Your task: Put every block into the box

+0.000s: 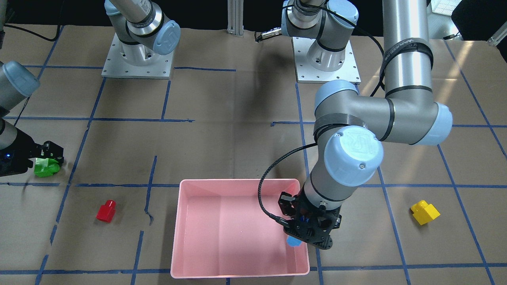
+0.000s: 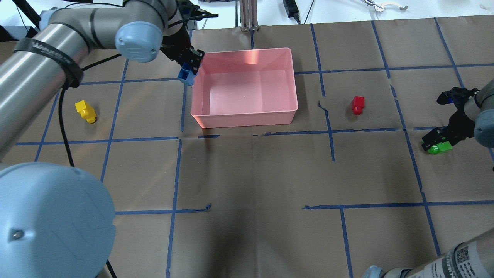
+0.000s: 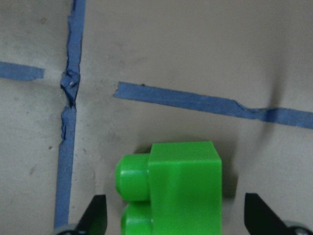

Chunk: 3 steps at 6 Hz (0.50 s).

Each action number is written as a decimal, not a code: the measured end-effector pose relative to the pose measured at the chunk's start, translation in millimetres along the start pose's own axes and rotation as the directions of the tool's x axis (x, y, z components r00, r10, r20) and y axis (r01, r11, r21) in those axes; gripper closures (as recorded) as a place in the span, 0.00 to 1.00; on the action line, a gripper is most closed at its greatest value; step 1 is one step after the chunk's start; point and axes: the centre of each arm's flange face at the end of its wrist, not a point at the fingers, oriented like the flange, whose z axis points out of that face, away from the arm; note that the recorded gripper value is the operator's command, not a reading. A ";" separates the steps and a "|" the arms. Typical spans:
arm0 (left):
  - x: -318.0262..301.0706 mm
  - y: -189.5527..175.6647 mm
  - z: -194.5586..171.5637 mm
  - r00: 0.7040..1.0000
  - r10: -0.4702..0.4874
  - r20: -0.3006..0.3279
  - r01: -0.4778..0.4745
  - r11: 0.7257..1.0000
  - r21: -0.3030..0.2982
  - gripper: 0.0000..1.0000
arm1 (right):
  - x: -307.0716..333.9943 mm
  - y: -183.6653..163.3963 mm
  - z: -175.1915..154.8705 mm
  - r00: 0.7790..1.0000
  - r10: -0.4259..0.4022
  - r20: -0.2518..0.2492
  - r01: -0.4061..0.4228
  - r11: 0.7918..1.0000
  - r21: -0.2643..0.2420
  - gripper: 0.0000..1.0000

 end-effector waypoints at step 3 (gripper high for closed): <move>7.8 13.2 12.0 0.999 -0.035 0.014 0.035 0.999 -0.031 0.00 | 1.5 -1.6 -4.3 1.000 0.003 -0.011 -0.003 1.000 0.012 0.60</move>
